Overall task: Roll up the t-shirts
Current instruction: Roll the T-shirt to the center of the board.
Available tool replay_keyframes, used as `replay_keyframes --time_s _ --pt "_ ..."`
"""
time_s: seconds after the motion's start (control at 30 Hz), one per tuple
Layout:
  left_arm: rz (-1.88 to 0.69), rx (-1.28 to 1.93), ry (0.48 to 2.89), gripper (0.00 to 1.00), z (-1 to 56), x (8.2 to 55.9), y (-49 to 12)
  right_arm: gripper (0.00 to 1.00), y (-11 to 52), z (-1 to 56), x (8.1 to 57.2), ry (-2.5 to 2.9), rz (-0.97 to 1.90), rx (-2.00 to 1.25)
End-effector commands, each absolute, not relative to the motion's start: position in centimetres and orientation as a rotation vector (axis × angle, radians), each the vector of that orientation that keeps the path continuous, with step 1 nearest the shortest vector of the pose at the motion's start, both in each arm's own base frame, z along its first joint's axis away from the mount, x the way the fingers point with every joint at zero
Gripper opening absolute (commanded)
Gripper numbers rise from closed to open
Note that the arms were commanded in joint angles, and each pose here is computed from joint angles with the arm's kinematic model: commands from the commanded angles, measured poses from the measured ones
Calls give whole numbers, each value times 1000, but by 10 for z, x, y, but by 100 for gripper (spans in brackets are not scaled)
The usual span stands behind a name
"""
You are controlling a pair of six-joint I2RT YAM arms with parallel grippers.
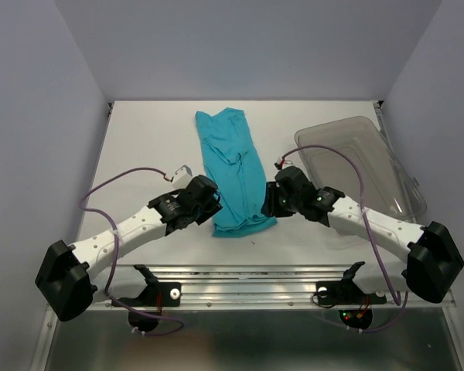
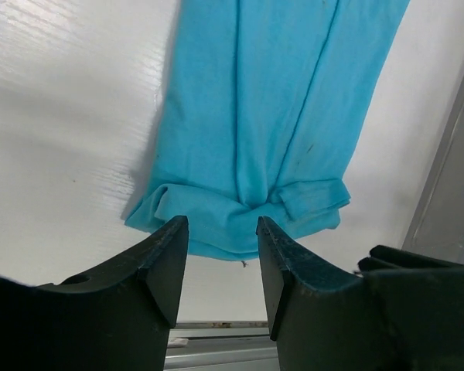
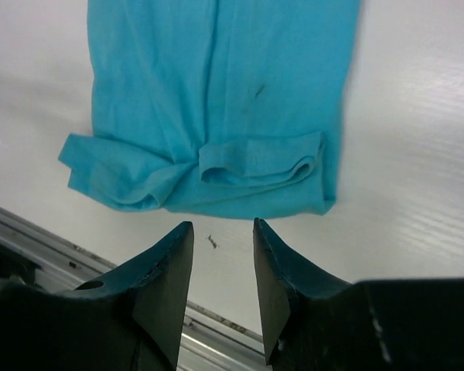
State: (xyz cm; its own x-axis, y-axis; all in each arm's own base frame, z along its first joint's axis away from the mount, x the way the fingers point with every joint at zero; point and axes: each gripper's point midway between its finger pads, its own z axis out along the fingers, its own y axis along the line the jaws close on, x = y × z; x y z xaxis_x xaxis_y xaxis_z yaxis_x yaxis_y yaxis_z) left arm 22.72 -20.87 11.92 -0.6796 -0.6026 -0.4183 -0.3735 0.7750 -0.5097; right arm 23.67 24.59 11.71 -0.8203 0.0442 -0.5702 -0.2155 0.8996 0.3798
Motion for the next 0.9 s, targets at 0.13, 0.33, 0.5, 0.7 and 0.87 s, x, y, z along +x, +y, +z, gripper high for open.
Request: replay_keyframes --time_s 0.13,0.33,0.5,0.7,0.87 --pt "-469 -692 2446 51 98 207 -196 40 292 93 195 2552 790 -238" --pt "-474 -704 2427 51 101 205 -190 39 316 79 184 2590 814 -314" --pt "-479 -711 2420 50 102 202 -187 36 325 74 200 2575 773 -294" --pt "-493 -724 2402 50 107 199 -181 27 333 71 215 2565 725 -282" --pt "-507 -731 2389 50 107 196 -178 24 337 63 225 2569 680 -277"
